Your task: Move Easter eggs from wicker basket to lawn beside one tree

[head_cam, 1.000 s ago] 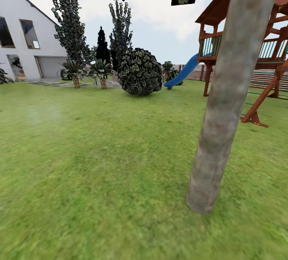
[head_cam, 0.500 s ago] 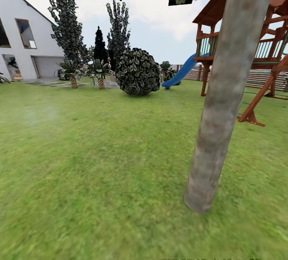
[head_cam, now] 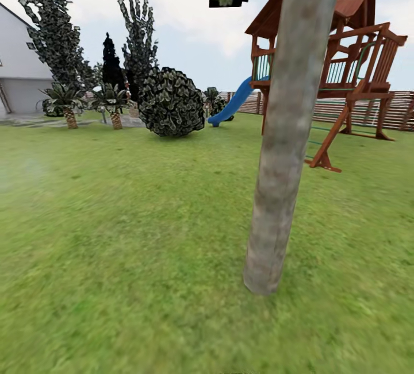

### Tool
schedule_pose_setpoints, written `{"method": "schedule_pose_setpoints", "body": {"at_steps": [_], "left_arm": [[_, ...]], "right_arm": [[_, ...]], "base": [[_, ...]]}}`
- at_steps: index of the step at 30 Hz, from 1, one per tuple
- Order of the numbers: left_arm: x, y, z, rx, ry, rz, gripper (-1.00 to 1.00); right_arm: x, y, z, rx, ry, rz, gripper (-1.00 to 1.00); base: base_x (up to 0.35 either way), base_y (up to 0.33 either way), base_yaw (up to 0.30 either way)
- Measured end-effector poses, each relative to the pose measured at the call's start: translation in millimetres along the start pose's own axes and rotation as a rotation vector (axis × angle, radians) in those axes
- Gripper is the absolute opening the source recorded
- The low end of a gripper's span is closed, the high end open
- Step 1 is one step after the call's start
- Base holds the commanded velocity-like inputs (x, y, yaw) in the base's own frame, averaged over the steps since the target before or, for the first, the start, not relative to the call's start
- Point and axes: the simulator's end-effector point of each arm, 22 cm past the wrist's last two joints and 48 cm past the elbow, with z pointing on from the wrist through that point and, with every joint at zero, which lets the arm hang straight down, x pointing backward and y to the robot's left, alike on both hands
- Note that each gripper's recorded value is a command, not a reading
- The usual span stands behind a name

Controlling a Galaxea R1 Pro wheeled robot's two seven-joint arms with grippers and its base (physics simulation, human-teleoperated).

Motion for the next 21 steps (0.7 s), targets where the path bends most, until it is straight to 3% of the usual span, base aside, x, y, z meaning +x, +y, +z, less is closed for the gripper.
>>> {"method": "schedule_pose_setpoints", "body": {"at_steps": [21], "left_arm": [[3.4,-0.5,-0.3,0.001,0.009,0.001,1.00]], "right_arm": [[3.2,-0.1,-0.1,0.001,0.008,0.000,1.00]], "base": [[0.000,0.000,-0.300]]}}
